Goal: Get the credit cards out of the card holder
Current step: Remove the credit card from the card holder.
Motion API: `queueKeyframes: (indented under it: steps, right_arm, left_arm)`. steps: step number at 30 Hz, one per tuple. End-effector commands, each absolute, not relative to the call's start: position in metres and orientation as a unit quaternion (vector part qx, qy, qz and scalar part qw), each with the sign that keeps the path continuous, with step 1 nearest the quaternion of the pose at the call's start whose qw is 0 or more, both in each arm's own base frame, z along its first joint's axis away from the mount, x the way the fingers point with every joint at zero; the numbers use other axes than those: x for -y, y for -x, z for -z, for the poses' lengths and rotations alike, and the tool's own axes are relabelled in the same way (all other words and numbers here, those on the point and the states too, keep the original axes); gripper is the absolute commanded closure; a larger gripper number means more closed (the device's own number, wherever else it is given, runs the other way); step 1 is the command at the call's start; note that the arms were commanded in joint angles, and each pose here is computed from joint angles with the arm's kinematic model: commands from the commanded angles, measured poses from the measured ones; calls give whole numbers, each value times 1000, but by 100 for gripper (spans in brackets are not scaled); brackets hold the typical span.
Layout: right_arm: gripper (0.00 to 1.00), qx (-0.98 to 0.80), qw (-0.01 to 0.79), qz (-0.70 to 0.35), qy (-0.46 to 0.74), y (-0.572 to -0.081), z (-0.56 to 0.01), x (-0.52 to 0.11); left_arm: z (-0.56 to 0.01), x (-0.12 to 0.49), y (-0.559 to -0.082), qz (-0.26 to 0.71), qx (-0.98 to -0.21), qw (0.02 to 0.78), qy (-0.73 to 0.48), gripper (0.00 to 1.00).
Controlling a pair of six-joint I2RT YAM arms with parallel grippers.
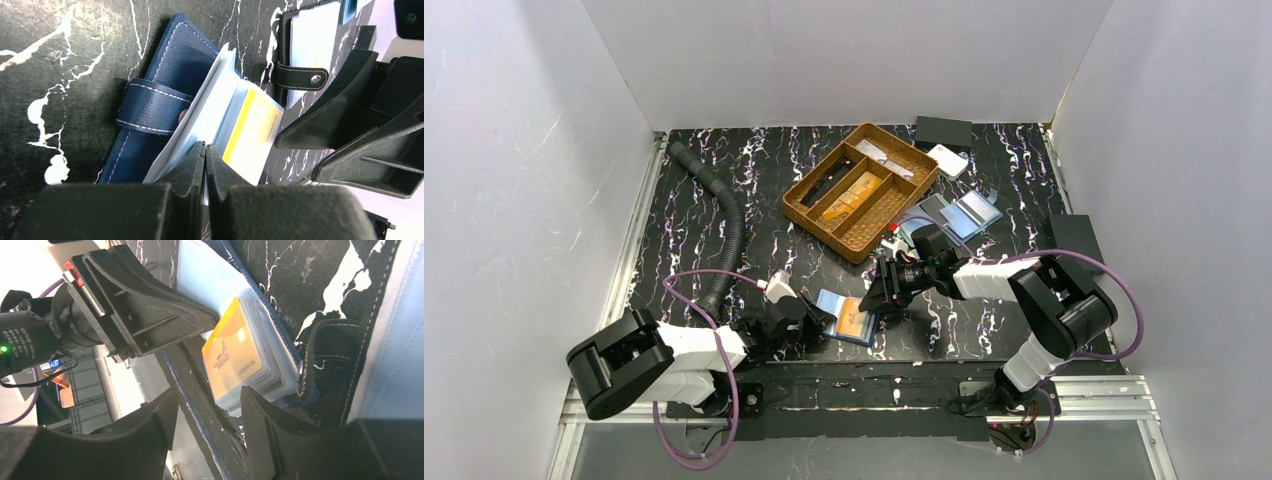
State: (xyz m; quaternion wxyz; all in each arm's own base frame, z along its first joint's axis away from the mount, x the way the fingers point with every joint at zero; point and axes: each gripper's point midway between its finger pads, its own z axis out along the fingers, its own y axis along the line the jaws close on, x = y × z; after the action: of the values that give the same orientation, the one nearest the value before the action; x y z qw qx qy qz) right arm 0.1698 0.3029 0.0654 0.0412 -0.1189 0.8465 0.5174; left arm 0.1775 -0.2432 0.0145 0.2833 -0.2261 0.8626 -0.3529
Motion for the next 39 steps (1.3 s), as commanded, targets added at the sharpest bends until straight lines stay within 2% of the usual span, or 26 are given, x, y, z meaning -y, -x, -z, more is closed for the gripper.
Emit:
queueKeyframes:
  steps: [1,39]
  right_arm:
    - [43,-850,38,-512,117,-168,-63,-302]
    - [43,-853,21,-514,88,-170,-55,-308]
  left_arm:
    - [12,219,-167,289,-892,276,211,100]
    - [15,232,-157,301,-903,250,176,100]
